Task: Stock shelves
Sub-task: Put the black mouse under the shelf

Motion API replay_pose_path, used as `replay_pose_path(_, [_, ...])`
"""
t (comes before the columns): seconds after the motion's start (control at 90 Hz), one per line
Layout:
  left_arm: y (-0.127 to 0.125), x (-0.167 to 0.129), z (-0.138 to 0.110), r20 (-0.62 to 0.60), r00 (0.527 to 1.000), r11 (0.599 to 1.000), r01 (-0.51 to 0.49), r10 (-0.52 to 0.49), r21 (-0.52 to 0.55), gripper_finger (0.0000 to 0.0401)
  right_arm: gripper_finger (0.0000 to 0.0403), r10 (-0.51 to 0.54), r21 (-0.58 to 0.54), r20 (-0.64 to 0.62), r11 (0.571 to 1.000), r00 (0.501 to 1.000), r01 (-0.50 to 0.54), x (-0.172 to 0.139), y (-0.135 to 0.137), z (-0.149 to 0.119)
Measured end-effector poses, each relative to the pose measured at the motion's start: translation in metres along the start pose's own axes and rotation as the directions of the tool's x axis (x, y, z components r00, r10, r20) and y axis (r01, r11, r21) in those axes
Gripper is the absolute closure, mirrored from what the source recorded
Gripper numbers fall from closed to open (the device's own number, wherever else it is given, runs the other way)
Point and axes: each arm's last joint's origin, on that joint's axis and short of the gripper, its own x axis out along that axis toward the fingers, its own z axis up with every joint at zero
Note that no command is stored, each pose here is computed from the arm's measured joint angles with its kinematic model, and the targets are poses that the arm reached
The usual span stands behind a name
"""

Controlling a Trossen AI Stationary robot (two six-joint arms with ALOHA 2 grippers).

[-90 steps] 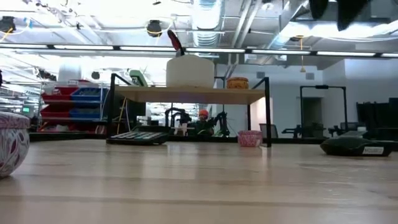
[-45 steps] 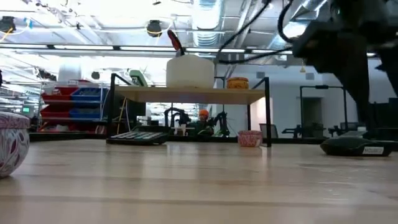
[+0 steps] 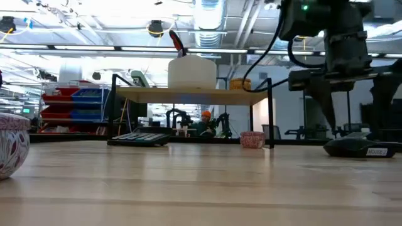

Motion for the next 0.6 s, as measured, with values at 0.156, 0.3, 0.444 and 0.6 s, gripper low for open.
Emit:
replay_pose_path(0.156, [-0.001, 0.000, 0.000, -0.005, 1.000, 0.999, 0.029, -0.029, 0.030, 0.0250, 0.0132, 0.016, 0.173, 0.057, 0.985, 0.998, -0.025, 0.007, -0.009, 0.009])
replay_pose_path(0.3, [-0.002, 0.000, 0.000, -0.009, 0.999, 0.997, 0.052, -0.052, 0.062, 0.0250, 0.0132, 0.087, 0.216, 0.010, 0.972, 0.996, -0.087, 0.021, -0.009, 0.012])
replay_pose_path(0.444, [-0.001, 0.000, 0.000, -0.009, 0.999, 0.996, 0.052, -0.051, 0.066, 0.0250, 0.0132, 0.121, 0.229, 0.019, 0.966, 0.992, -0.122, 0.027, -0.005, 0.020])
replay_pose_path(0.6, [-0.002, 0.000, 0.000, -0.008, 0.999, 0.996, 0.052, -0.052, 0.067, 0.0250, 0.0132, 0.125, 0.223, 0.028, 0.967, 0.992, -0.128, 0.026, -0.004, 0.022])
